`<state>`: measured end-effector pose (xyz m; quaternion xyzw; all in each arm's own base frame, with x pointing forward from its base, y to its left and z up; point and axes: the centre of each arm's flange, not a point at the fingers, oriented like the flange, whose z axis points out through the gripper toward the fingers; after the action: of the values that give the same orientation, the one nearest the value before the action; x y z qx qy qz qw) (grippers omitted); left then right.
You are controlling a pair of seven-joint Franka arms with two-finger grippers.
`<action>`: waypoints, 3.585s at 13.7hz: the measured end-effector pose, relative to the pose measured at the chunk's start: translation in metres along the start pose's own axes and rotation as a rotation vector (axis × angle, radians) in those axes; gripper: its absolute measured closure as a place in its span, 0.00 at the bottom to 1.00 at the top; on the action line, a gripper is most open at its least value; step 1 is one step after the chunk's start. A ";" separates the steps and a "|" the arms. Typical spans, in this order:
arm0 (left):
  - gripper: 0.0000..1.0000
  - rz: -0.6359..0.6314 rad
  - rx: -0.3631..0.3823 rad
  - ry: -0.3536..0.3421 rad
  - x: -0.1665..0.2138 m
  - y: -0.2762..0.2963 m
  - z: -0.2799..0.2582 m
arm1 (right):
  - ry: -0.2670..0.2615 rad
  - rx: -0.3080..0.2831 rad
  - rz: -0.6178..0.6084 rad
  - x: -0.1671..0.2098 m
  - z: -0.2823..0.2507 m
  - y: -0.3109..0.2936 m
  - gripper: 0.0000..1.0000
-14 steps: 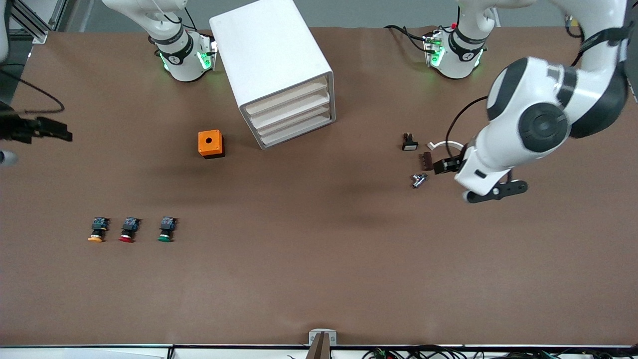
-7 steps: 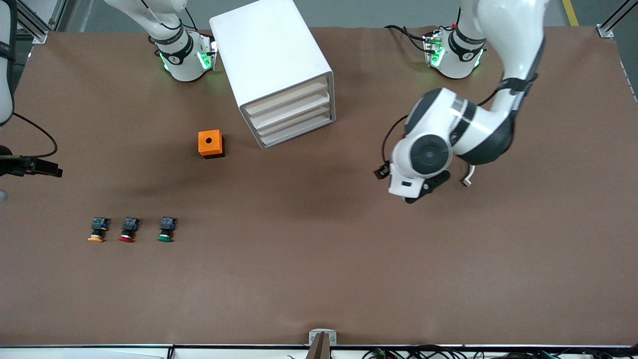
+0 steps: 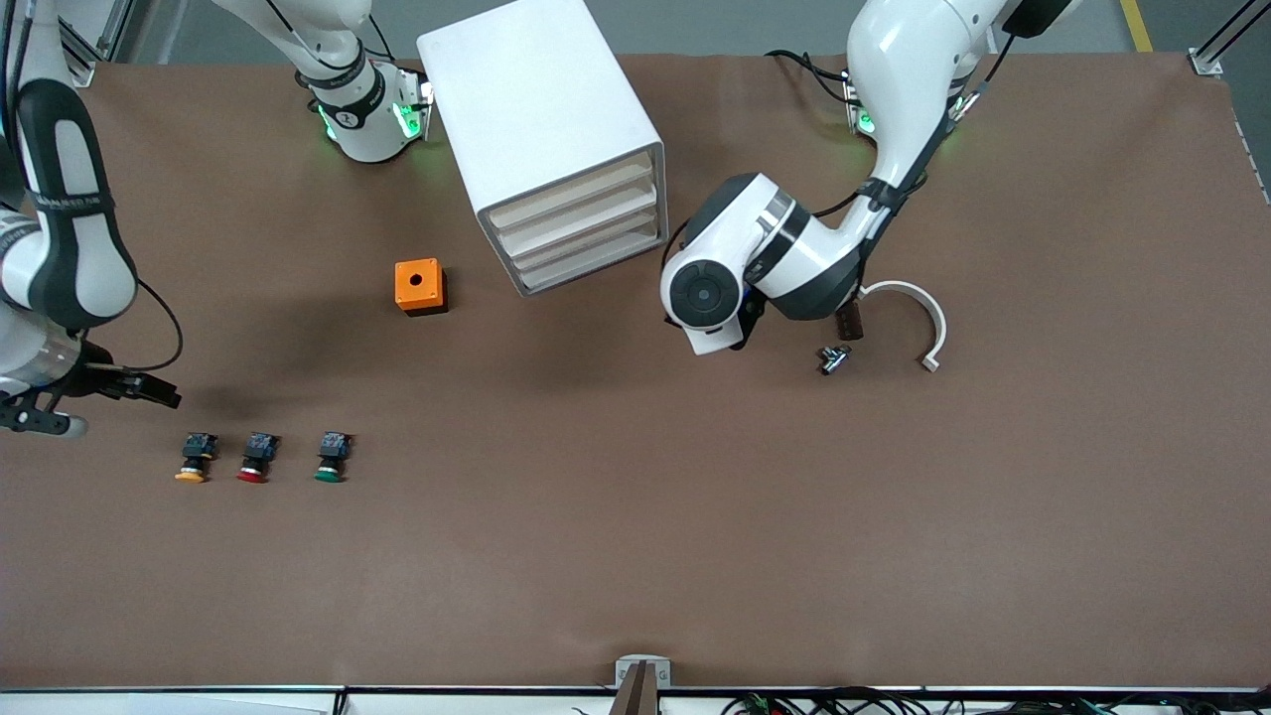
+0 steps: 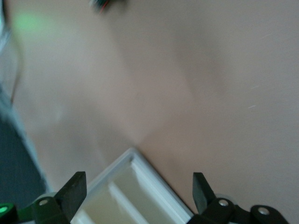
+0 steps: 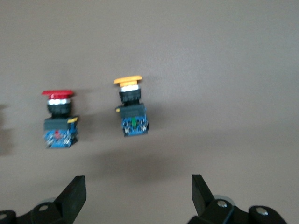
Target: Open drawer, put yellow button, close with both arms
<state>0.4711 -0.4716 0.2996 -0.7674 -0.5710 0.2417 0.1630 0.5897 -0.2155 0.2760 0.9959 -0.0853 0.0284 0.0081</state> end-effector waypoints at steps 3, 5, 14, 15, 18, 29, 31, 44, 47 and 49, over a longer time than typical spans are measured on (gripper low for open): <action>0.00 -0.188 0.124 -0.192 -0.016 0.000 0.010 | 0.041 -0.016 -0.010 0.008 0.034 -0.005 0.00; 0.03 -0.315 0.218 -0.308 -0.021 0.002 0.012 | 0.038 -0.018 -0.017 0.016 0.050 -0.007 0.00; 0.33 -0.644 0.504 -0.499 -0.035 0.014 0.029 | 0.018 -0.012 -0.054 0.027 0.086 -0.020 0.00; 0.36 -0.649 0.516 -0.502 -0.036 0.013 0.028 | 0.017 -0.012 -0.073 0.027 0.086 -0.022 0.00; 0.39 -0.654 0.545 -0.511 -0.040 0.010 0.028 | 0.010 -0.012 -0.096 0.026 0.091 -0.022 0.00; 0.59 -0.632 0.599 -0.490 -0.069 0.000 0.053 | 0.001 -0.011 -0.100 0.025 0.098 -0.022 0.59; 0.83 -0.634 0.599 -0.491 -0.067 0.001 0.053 | 0.002 -0.012 -0.100 0.026 0.097 -0.022 0.59; 0.86 -0.631 0.393 -0.691 0.057 0.065 -0.039 | -0.176 0.048 0.253 0.010 -0.069 -0.104 0.59; 0.86 -0.610 0.369 -0.710 0.067 0.069 -0.045 | -0.234 0.082 0.408 -0.028 -0.135 -0.167 0.59; 0.70 -0.578 0.342 -0.727 0.074 0.070 -0.052 | -0.254 0.080 0.492 -0.054 -0.184 -0.208 0.59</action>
<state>0.5735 -0.4206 0.2923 -0.4058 -0.7325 0.5291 0.1371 0.5617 0.0028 0.4546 0.9404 -0.3237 -0.0920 -0.0493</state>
